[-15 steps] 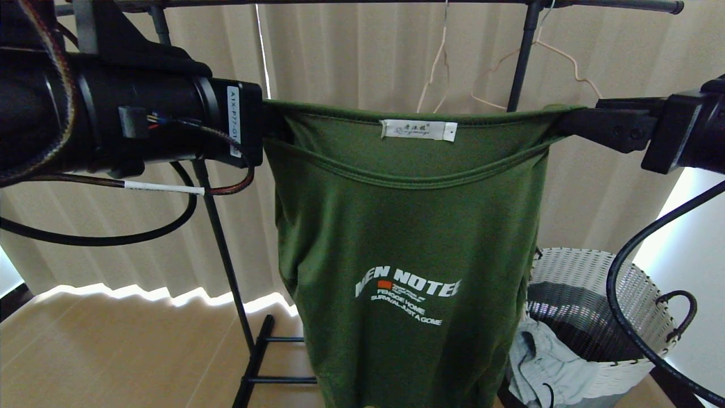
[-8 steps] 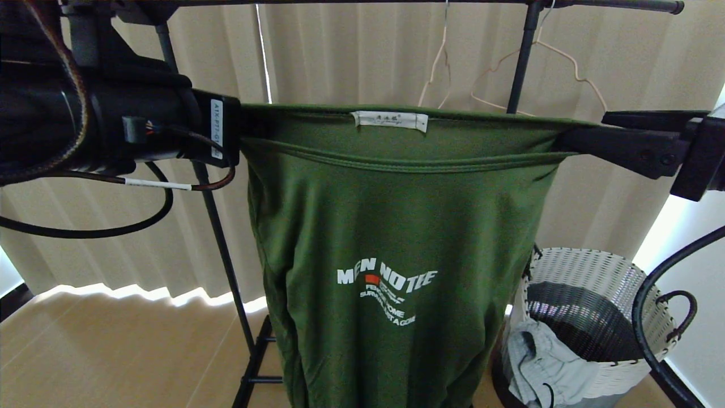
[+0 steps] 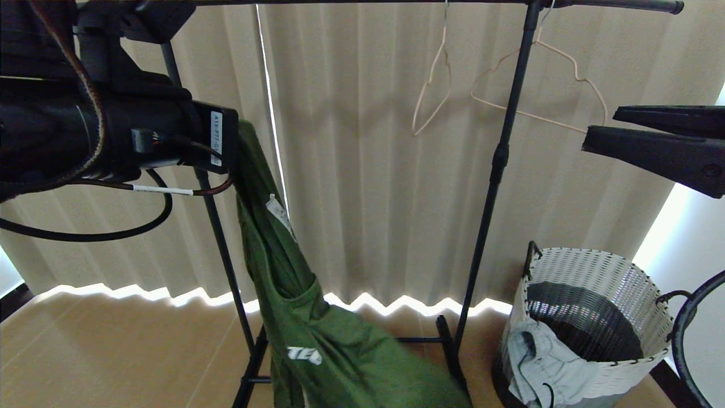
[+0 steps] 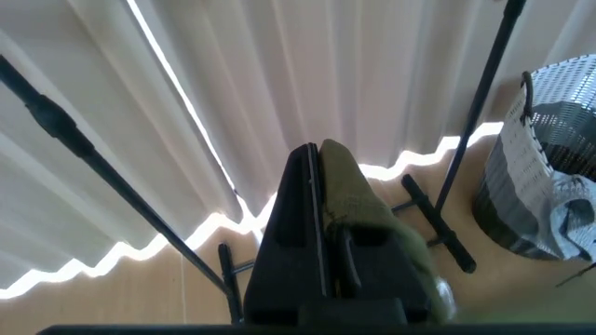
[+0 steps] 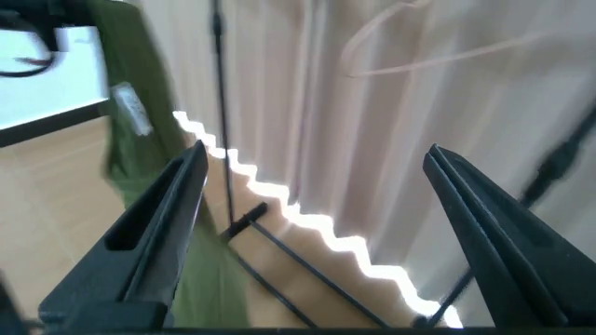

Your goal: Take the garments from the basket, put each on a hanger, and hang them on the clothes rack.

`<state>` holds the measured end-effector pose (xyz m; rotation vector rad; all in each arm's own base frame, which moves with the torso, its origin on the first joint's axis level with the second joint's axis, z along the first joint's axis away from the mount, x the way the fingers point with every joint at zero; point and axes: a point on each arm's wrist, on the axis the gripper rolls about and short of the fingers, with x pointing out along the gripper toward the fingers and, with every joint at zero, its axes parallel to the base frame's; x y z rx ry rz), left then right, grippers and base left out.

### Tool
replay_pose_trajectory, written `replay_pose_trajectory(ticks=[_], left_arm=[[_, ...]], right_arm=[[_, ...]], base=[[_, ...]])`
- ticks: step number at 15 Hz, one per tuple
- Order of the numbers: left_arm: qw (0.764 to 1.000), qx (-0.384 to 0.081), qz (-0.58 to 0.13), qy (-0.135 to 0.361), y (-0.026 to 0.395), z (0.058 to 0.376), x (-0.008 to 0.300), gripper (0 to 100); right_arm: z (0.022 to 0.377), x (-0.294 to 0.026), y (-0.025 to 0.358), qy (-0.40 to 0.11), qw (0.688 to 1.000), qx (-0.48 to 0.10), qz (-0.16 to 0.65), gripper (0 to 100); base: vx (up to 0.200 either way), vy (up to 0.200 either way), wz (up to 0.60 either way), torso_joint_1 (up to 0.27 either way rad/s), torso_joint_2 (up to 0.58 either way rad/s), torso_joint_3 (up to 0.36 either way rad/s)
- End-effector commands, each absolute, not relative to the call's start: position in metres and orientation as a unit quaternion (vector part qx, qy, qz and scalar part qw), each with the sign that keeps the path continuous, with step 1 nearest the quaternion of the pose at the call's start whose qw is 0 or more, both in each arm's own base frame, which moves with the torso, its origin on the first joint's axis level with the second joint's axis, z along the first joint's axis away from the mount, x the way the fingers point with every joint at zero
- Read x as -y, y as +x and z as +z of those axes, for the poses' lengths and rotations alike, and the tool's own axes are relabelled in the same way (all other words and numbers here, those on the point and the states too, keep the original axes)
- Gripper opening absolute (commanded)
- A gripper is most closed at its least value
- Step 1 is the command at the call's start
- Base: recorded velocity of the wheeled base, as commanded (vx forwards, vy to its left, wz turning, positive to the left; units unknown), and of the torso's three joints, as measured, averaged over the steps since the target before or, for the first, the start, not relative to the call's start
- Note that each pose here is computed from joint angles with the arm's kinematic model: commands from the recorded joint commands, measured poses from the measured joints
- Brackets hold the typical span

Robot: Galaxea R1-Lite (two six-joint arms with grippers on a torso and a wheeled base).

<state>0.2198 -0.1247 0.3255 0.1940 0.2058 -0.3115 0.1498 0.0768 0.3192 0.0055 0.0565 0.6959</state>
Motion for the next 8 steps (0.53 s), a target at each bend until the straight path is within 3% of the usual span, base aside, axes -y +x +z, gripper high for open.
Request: replay_pose_trajectory(ticks=[1,3,6,8], left_arm=[[0.978,-0.102,-0.154,0.096,0.218,0.325,0.124,0],[0.978,-0.105,-0.153,0.095,0.212,0.323,0.12,0],[0.979,-0.117,-0.14,0.096,0.176,0.307,0.092,0],[0.979,-0.134,-0.118,0.097,0.156,0.288,0.071,0]], right_arm=[[0.32,-0.075,0.146,0.003,0.94,-0.023,0.342,100],[0.318,-0.07,0.15,-0.005,0.946,-0.026,0.322,100],[0.304,-0.04,0.151,-0.088,0.968,-0.041,0.232,100],[0.297,-0.03,0.148,-0.099,0.973,-0.052,0.2,100]], base=[[0.0,0.0,0.0,0.0,0.0,0.0],[0.0,0.0,0.0,0.0,0.0,0.0],[0.0,0.0,0.0,0.0,0.0,0.0],[0.0,0.0,0.0,0.0,0.0,0.0]])
